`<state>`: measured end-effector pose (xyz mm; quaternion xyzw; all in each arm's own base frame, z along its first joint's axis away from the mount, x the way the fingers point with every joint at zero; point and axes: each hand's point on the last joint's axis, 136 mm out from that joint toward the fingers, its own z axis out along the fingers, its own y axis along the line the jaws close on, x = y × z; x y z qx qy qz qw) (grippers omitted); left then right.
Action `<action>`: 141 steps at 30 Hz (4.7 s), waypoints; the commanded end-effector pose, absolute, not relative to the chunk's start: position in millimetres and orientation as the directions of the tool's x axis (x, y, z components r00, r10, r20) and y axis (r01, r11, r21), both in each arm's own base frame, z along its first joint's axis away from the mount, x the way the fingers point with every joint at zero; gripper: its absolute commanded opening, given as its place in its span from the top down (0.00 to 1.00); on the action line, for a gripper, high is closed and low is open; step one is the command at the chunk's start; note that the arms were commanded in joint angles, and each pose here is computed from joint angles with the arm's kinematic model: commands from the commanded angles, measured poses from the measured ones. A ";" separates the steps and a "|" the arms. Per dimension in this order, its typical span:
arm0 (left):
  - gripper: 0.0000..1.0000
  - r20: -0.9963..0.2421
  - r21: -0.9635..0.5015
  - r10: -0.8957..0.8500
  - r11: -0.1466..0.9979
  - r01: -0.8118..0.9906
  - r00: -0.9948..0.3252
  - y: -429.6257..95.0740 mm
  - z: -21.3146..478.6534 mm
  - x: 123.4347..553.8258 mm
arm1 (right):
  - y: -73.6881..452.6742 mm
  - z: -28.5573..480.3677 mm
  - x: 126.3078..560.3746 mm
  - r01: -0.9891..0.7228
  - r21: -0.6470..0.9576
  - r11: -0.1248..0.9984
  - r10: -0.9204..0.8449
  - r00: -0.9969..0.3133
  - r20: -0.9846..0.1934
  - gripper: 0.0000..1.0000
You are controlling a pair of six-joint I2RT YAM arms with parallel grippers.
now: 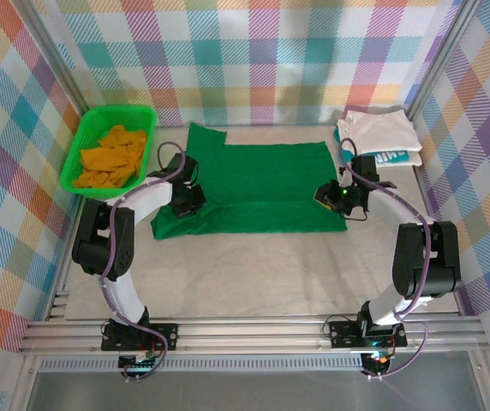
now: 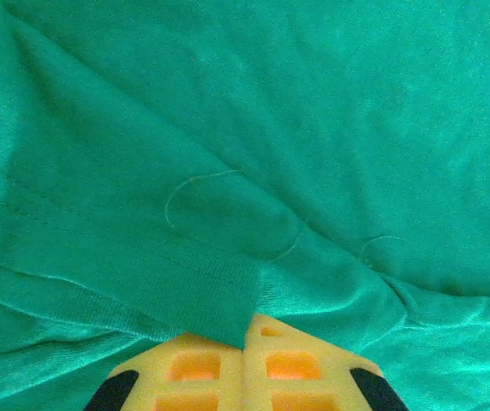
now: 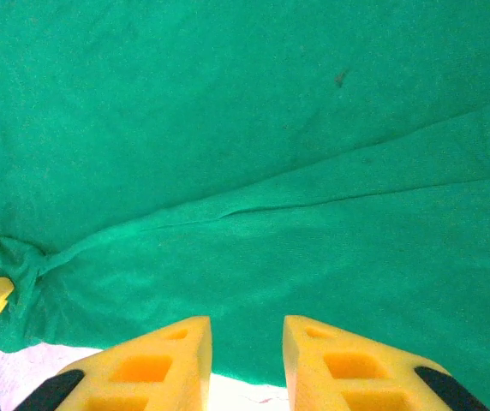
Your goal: Fold and stack the t-shirts
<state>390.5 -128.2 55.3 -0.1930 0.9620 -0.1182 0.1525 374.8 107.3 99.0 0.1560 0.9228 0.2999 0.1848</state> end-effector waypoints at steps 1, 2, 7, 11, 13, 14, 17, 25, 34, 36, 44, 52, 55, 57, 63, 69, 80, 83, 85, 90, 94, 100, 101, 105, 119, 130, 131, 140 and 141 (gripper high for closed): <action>1.00 -0.274 -0.242 -0.356 0.924 -0.295 -0.893 -127.2 64.0 393.9 | 115.2 113.7 377.3 0.151 0.642 0.752 0.396 -0.882 -0.256 0.71; 1.00 -0.281 -0.234 -0.345 0.930 -0.284 -0.896 -127.6 65.1 398.6 | 114.7 113.6 377.4 0.153 0.641 0.752 0.397 -0.882 -0.256 0.71; 1.00 -0.324 -0.200 -0.272 0.956 -0.215 -0.906 -134.7 75.3 431.3 | 115.6 113.0 377.5 0.151 0.643 0.751 0.394 -0.884 -0.253 0.71; 0.95 -0.352 -0.157 -0.192 0.977 -0.145 -0.916 -146.0 77.8 462.1 | 115.9 111.9 375.8 0.154 0.645 0.749 0.395 -0.884 -0.248 0.71; 0.92 -0.348 -0.149 -0.151 0.983 -0.104 -0.925 -155.3 77.1 476.1 | 116.1 114.0 375.7 0.149 0.646 0.748 0.394 -0.884 -0.252 0.70; 0.90 -0.353 -0.134 -0.129 0.987 -0.086 -0.927 -159.2 76.5 482.8 | 116.5 114.7 375.5 0.148 0.648 0.748 0.392 -0.885 -0.251 0.70; 0.83 -0.389 -0.090 -0.070 0.995 -0.038 -0.919 -167.8 86.3 499.3 | 117.0 117.8 375.3 0.143 0.649 0.748 0.389 -0.886 -0.253 0.70; 0.52 -0.569 -0.077 -0.095 0.995 -0.062 -0.817 -147.5 165.1 482.5 | 117.8 126.6 372.2 0.109 0.637 0.763 0.362 -0.888 -0.282 0.70; 0.47 -0.469 -0.247 -0.376 0.925 -0.290 -0.799 -75.3 128.2 375.0 | 119.5 96.6 362.8 0.134 0.562 0.817 0.320 -0.914 -0.249 0.73; 0.47 -0.408 -0.248 -0.426 0.903 -0.350 -0.808 -57.6 109.4 351.8 | 111.9 86.6 359.1 0.178 0.524 0.833 0.340 -0.912 -0.229 0.75; 0.50 -0.293 -0.269 -0.509 0.856 -0.441 -0.810 -36.5 63.9 312.5 | 104.4 62.7 351.0 0.265 0.484 0.834 0.385 -0.908 -0.167 0.86; 0.60 -0.320 -0.270 -0.514 0.855 -0.443 -0.796 -28.7 51.8 345.1 | 106.5 59.8 356.1 0.273 0.496 0.824 0.397 -0.903 -0.162 0.86; 0.64 -0.296 -0.250 -0.531 0.846 -0.472 -0.794 -19.0 41.7 349.4 | 101.2 48.8 349.9 0.316 0.471 0.824 0.421 -0.897 -0.135 0.86; 0.64 -0.254 -0.259 -0.551 0.831 -0.493 -0.795 -14.0 31.4 351.6 | 100.0 42.2 346.6 0.341 0.468 0.815 0.440 -0.891 -0.117 0.85; 0.69 -0.198 -0.239 -0.591 0.803 -0.547 -0.782 4.4 18.2 345.0 | 87.9 22.7 344.0 0.443 0.468 0.764 0.521 -0.852 -0.044 0.84; 0.65 -0.168 -0.205 -0.611 0.789 -0.578 -0.774 20.8 15.7 324.6 | 81.3 15.7 337.1 0.492 0.486 0.722 0.566 -0.824 -0.008 0.83; 0.64 -0.200 -0.257 -0.587 0.804 -0.536 -0.784 22.5 43.6 336.1 | 78.4 34.7 319.6 0.519 0.507 0.688 0.603 -0.798 -0.001 0.82; 0.63 -0.250 -0.267 -0.556 0.826 -0.496 -0.792 6.1 70.2 339.8 | 83.9 54.1 331.7 0.451 0.535 0.715 0.565 -0.822 -0.062 0.81; 0.62 -0.322 -0.268 -0.530 0.846 -0.462 -0.784 -4.3 94.6 344.3 | 91.1 69.8 339.9 0.383 0.520 0.763 0.512 -0.850 -0.126 0.81; 0.61 -0.438 -0.349 -0.513 0.854 -0.386 -0.738 -29.9 128.3 369.7 | 128.2 85.3 357.0 0.227 0.485 0.844 0.366 -0.906 -0.214 0.82; 0.69 -0.420 -0.351 -0.483 0.867 -0.353 -0.769 -49.1 109.0 391.6 | 146.8 73.1 369.6 0.228 0.498 0.837 0.357 -0.916 -0.182 0.92; 0.71 -0.398 -0.392 -0.487 0.857 -0.335 -0.778 -70.0 72.7 415.4 | 149.5 48.5 379.9 0.258 0.457 0.851 0.363 -0.918 -0.158 1.00; 0.71 -0.391 -0.391 -0.492 0.854 -0.344 -0.778 -69.9 65.1 417.6 | 148.8 44.5 380.0 0.263 0.451 0.853 0.365 -0.918 -0.154 1.00; 0.71 -0.346 -0.372 -0.509 0.846 -0.383 -0.788 -68.6 34.9 409.6 | 147.4 28.7 375.8 0.287 0.436 0.853 0.372 -0.920 -0.124 1.00; 0.68 -0.200 -0.292 -0.551 0.823 -0.488 -0.810 -70.5 8.6 283.1 | 122.2 -10.3 269.5 0.419 0.383 0.823 0.448 -0.894 0.017 1.00; 0.62 -0.379 -0.362 -0.510 0.850 -0.384 -0.772 -71.0 91.5 280.4 | 113.8 42.8 275.4 0.382 0.405 0.831 0.456 -0.884 -0.100 0.97; 0.61 -0.412 -0.367 -0.486 0.863 -0.347 -0.771 -74.4 109.6 298.6 | 117.0 58.8 290.3 0.350 0.423 0.836 0.442 -0.886 -0.142 0.93; 0.44 -0.575 -0.287 -0.257 0.953 -0.102 -0.777 -107.8 189.3 488.4 | 143.4 151.8 431.4 0.061 0.539 0.840 0.325 -0.853 -0.409 0.74; 0.44 -0.574 -0.274 -0.249 0.956 -0.104 -0.780 -108.7 185.2 506.1 | 143.6 154.4 445.3 0.043 0.530 0.847 0.310 -0.850 -0.426 0.73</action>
